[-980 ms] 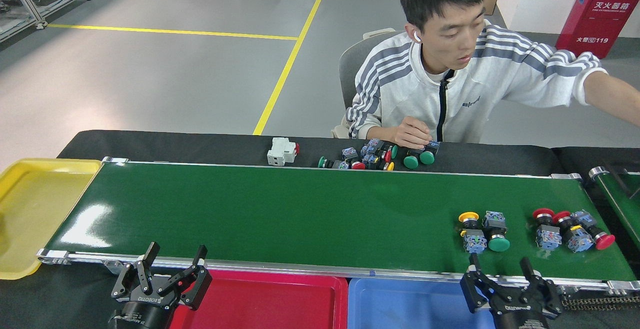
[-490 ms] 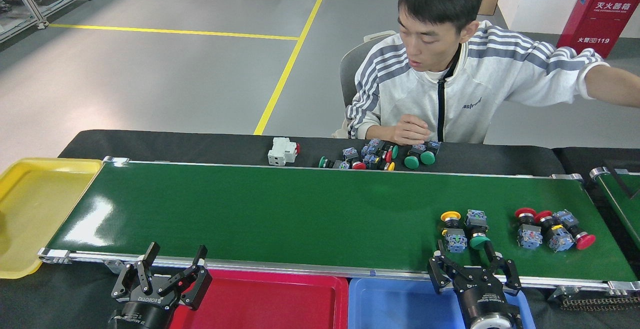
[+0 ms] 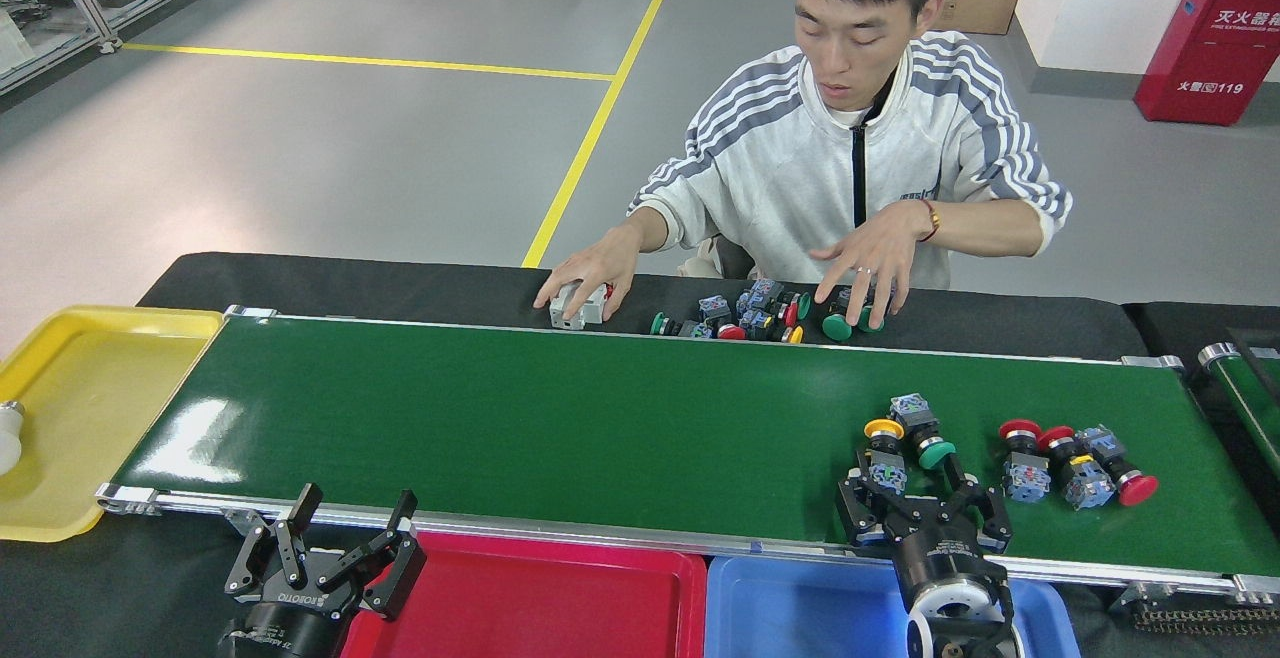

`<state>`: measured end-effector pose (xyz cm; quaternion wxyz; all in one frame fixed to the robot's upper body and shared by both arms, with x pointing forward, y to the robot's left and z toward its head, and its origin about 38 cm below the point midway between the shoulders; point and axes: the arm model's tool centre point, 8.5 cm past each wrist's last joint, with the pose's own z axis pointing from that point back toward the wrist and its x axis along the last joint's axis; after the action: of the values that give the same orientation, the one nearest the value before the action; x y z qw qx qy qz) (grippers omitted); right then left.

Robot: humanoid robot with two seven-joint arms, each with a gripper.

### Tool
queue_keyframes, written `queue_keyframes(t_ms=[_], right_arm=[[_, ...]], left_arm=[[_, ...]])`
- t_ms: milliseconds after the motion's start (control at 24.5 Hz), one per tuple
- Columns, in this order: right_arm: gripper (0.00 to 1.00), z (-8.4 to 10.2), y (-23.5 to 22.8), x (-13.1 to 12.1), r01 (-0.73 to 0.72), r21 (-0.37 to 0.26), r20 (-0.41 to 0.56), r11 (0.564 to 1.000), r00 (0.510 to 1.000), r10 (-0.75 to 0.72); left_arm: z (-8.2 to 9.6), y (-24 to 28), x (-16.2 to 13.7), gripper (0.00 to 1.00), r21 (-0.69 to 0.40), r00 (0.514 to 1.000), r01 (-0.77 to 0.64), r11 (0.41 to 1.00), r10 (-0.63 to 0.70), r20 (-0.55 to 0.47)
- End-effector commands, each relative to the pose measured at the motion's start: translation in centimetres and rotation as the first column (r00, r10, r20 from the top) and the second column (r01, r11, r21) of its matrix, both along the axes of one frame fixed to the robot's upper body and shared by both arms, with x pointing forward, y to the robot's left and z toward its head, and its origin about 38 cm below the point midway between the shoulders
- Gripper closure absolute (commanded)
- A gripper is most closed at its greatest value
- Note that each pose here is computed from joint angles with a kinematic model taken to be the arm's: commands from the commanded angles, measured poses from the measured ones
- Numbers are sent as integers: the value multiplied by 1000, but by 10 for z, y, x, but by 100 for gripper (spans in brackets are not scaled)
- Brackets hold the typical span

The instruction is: Pick switch part from conveyor to tray

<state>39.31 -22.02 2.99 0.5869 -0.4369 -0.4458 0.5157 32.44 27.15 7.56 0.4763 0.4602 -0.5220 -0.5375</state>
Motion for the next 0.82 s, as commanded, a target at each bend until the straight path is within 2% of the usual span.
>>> queue_keyframes(t_ms=[0, 82, 286, 449, 531, 653, 735, 776], right_arm=[[81, 9, 4, 7, -38, 2, 9, 999, 999, 38], [98, 9, 8, 8, -93, 4, 10, 996, 996, 93], [99, 12, 13, 4, -113, 10, 23, 994, 993, 113], [99, 25, 48, -16, -250, 24, 72, 968, 966, 248], [99, 36, 72, -35, -374, 36, 117, 927, 922, 368], [99, 50, 111, -61, -545, 40, 169, 838, 830, 531], [99, 49, 142, -77, -643, 43, 173, 764, 758, 629], [95, 48, 155, -85, -686, 43, 173, 726, 721, 671]], left_arm=[[8, -2, 4, 0, 8, 1000, 13, 1000, -13, 27], [9, -8, 6, 0, 7, 999, 30, 1000, -31, 29], [9, -9, 5, 0, 8, 999, 32, 999, -32, 31], [9, -8, 5, 0, 7, 999, 29, 1000, -29, 31], [9, -8, 5, 0, 8, 999, 29, 1000, -29, 31], [8, -8, 4, 0, 8, 999, 29, 1000, -29, 28], [8, -9, 4, 0, 6, 999, 30, 1000, -30, 26], [8, -9, 4, 0, 5, 999, 31, 999, -32, 27]])
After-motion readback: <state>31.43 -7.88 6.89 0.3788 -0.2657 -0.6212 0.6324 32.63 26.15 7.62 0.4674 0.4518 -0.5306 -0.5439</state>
